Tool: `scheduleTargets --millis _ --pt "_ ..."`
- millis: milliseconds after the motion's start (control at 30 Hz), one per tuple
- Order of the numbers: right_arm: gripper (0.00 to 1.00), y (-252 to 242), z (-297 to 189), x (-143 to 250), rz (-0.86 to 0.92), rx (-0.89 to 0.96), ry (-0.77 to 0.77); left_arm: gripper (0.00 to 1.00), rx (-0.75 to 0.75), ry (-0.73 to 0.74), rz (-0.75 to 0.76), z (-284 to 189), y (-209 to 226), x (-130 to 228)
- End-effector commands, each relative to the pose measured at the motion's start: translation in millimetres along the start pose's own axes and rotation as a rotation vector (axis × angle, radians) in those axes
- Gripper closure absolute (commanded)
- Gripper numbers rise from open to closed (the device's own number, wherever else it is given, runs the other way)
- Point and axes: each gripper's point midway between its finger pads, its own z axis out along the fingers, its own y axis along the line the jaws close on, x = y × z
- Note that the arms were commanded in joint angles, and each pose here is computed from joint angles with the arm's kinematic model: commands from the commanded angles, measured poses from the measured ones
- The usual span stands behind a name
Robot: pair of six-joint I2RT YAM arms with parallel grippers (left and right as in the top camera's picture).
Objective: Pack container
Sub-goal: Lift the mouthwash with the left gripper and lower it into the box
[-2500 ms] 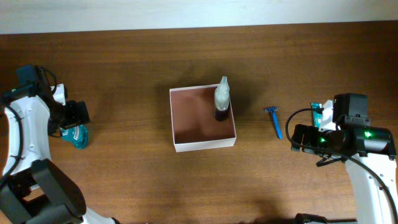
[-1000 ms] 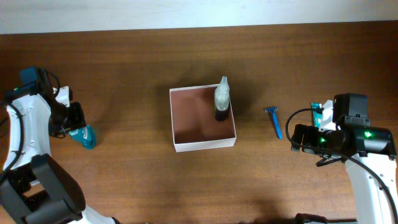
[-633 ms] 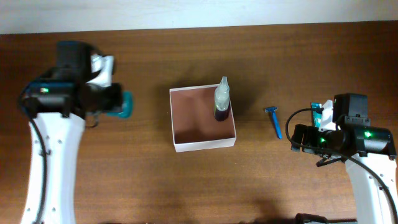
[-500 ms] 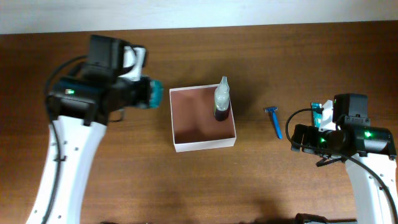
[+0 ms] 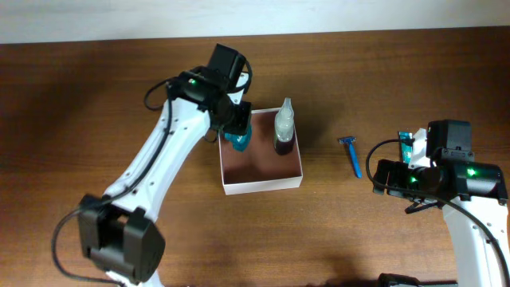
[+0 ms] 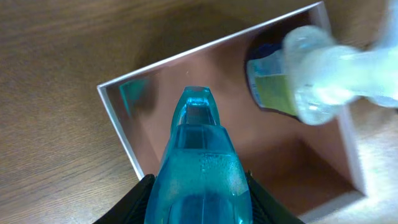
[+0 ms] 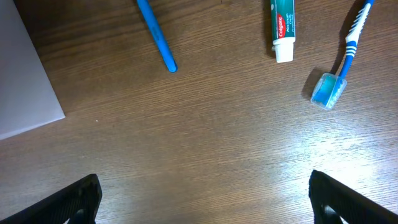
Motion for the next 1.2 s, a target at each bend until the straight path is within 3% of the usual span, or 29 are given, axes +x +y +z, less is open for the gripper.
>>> scheduleTargets --millis 0,100,567,733,867,1000,1167 --pt "0.01 0.1 -5.9 -4.4 0.009 -0.006 -0.024 0.99 -0.074 -0.028 -0.01 8.5 11.4 -11.8" --pt "0.01 0.1 -5.9 -4.4 0.009 -0.006 -0.024 0.99 -0.148 -0.054 -0.011 11.0 23.9 -18.4" --pt "0.01 0.0 -5.9 -4.1 0.009 -0.006 -0.023 0.98 -0.16 0.017 -0.01 47.0 27.3 -11.3" --pt "0.01 0.0 -5.9 -4.1 0.009 -0.006 -0.023 0.47 -0.16 0.018 -0.01 47.0 27.3 -11.0" --pt "0.01 0.0 -5.9 -4.1 0.009 -0.006 -0.023 0.2 -0.161 0.023 -0.01 46.7 27.5 -9.9" --pt "0.01 0.0 -5.9 -4.1 0.009 -0.006 -0.023 0.05 -0.159 0.01 -0.009 40.4 26.9 -11.4" --pt "0.01 0.0 -5.9 -4.6 0.009 -0.006 -0.025 0.01 -0.142 -0.083 -0.007 -5.1 21.9 -23.0"
